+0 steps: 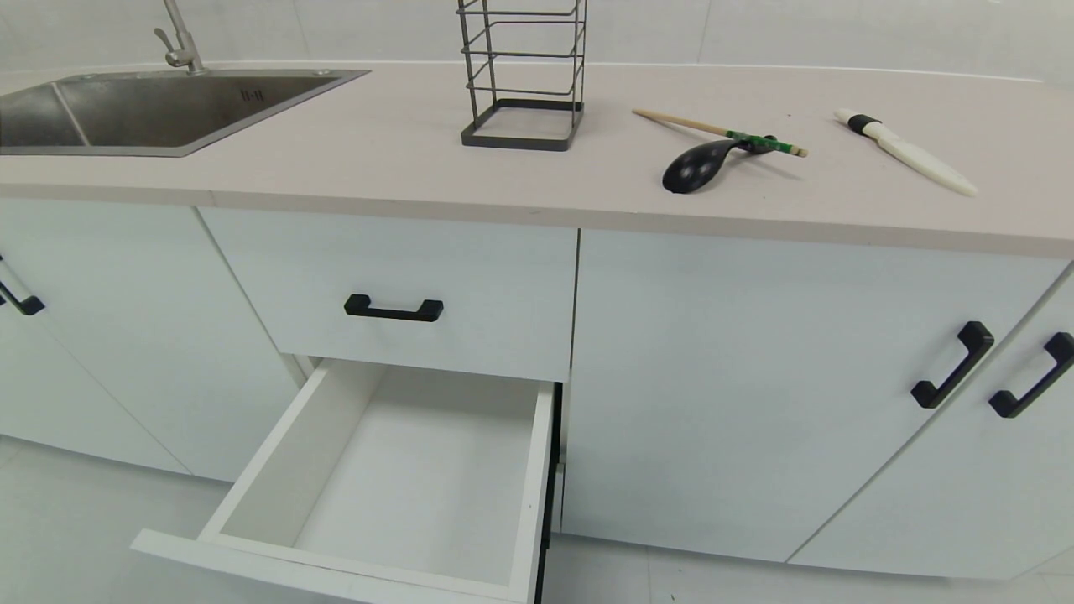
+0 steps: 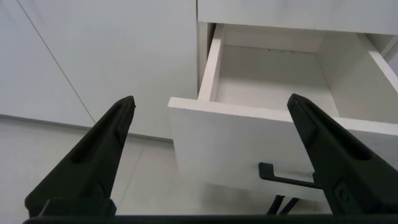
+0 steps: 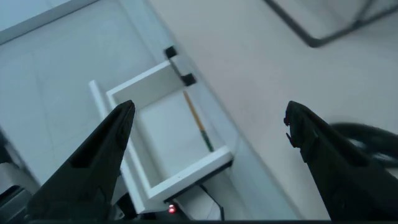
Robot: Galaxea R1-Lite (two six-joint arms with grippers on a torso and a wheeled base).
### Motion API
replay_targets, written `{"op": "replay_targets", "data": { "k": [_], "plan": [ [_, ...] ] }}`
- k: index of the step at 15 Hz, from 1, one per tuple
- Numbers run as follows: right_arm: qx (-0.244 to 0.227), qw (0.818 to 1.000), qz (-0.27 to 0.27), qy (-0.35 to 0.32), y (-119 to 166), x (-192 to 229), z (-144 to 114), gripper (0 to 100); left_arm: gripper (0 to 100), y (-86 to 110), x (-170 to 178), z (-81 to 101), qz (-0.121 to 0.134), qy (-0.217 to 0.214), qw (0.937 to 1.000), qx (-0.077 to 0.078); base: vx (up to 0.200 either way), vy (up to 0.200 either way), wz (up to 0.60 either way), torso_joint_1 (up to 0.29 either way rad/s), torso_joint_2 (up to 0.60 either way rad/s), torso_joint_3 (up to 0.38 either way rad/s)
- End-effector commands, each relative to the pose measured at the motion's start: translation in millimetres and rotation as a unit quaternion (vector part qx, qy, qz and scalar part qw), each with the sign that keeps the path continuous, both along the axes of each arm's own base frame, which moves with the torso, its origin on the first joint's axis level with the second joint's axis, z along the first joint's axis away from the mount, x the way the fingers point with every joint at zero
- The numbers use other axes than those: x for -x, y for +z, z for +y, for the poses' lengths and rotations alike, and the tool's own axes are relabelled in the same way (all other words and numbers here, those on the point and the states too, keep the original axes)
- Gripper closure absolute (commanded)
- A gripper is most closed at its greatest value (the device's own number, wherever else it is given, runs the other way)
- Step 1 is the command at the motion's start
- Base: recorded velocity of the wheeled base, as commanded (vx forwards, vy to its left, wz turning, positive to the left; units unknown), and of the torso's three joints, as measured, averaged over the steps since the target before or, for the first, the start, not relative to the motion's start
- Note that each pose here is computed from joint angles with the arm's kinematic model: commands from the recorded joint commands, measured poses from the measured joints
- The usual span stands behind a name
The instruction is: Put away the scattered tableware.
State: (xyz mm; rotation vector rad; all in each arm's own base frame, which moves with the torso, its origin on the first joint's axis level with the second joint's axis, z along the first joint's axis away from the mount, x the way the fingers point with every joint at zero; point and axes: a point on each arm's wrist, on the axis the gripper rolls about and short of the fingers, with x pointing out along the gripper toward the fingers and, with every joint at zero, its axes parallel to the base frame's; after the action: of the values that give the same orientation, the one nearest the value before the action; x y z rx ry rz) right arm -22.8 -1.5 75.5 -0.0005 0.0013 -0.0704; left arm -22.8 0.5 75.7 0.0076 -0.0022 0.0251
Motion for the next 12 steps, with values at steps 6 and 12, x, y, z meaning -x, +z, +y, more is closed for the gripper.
{"op": "replay_targets", "data": {
  "k": [6, 12],
  "plan": [
    [0.001, 1.0, 0.0, 0.0, 0.0, 0.0, 0.0, 100, 0, 0.2, 0.0, 0.0, -0.001, 0.0, 1.0, -0.001, 0.0, 0.0, 0.0, 0.0, 0.0, 0.0],
    [0.001, 1.0, 0.0, 0.0, 0.0, 0.0, 0.0, 100, 0, 0.1, 0.0, 0.0, 0.0, 0.0, 1.0, 0.003, 0.0, 0.0, 0.2, 0.002, 0.0, 0.001]
  ]
}}
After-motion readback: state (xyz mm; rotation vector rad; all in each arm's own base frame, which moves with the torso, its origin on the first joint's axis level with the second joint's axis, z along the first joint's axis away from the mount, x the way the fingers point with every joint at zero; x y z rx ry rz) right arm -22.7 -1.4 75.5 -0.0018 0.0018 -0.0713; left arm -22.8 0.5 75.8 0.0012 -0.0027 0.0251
